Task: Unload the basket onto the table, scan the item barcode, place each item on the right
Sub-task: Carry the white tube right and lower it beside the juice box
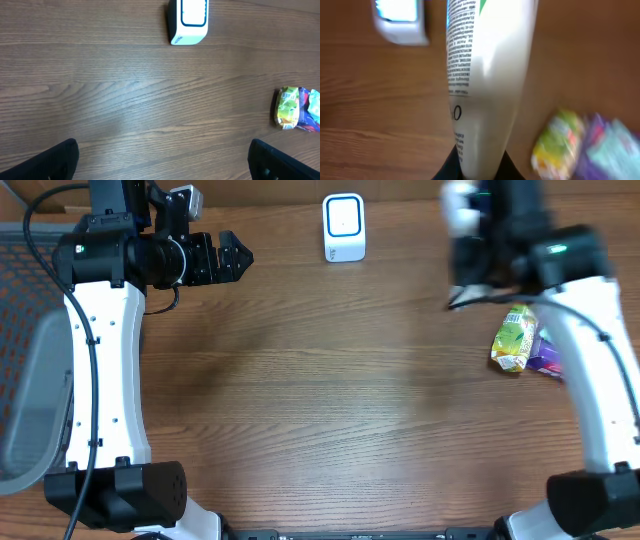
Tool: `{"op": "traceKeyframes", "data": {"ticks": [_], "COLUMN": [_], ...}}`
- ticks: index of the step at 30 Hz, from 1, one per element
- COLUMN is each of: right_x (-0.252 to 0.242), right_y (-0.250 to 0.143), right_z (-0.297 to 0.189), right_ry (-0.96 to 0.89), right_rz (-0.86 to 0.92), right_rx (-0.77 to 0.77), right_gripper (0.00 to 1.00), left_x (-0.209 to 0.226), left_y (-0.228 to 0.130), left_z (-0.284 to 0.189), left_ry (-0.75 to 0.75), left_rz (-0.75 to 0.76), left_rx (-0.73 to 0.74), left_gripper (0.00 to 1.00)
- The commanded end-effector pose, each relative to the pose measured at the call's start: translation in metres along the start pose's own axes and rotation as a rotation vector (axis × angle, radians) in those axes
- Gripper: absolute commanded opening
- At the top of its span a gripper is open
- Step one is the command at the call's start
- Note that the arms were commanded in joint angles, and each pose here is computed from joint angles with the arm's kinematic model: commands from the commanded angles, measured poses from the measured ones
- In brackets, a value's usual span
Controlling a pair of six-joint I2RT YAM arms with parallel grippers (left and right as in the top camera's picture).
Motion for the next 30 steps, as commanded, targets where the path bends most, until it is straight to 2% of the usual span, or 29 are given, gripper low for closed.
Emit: {"op": "traceKeyframes", "data": {"ticks": [1, 8, 13, 17, 22, 23, 24, 25, 26, 29, 30], "right_x": [-0.024, -0.031, -0.027, -0.044, -0.073, -0.075, -0.076, -0.076, -0.077, -0.070, -0.068], "right_y": [-0.026, -0.085, -0.121, -0.139, -0.138, -0.136, -0.135, -0.134, -0.133, -0.130, -0.127], "right_z": [0.020, 0.090, 0.137, 0.154, 0.153, 0.153, 0.154, 0.154, 0.154, 0.155, 0.154], "right_ry": [0.012, 0.044, 0.035, -0.085, -0.233, -0.234, -0.235, -0.235, -0.235, -0.186, -0.161], "right_rz": [0.186, 0.190, 0.186, 0.176, 0.180, 0.182, 0.185, 0.185, 0.185, 0.164, 0.166], "right_rx": [0.112, 0.250, 0.276, 0.302, 0.283, 0.274, 0.268, 0.262, 0.259, 0.252, 0.245], "right_gripper": [0.04, 0.04, 0.04, 0.04, 0.04, 0.12, 0.25, 0.45, 0.56, 0.80, 0.85], "left_x": [-0.004, -0.004, -0.004, -0.004, -0.004, -0.004, -0.004, -0.004, -0.004, -0.004, -0.004], "left_y": [-0.002, -0.002, -0.002, -0.002, -0.002, -0.002, -0.002, -0.002, -0.002, -0.002, -0.002], "left_z": [0.003, 0.003, 0.003, 0.003, 0.003, 0.003, 0.003, 0.003, 0.003, 0.003, 0.003], "left_ry": [-0.006, -0.006, -0.006, -0.006, -0.006, -0.006, -0.006, -0.006, -0.006, -0.006, -0.006], "left_rz": [0.004, 0.004, 0.004, 0.004, 0.004, 0.004, 0.004, 0.004, 0.004, 0.004, 0.004], "left_rx": [0.007, 0.007, 0.007, 0.007, 0.007, 0.007, 0.007, 0.007, 0.007, 0.007, 0.007], "left_gripper": [0.99, 1.00, 1.00, 1.00, 1.00, 1.00, 1.00, 0.99, 1.00, 1.00, 1.00]}}
Point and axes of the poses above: each gripper's point midway between its finger pads, its own z axis out along the fingers, its own x axis along the line the jaws close on, y = z × x, the point moved 3 cm from there along -z, back along the fingers, and after that the axes turned 12 degrees about -z, right-handed, at the moved point
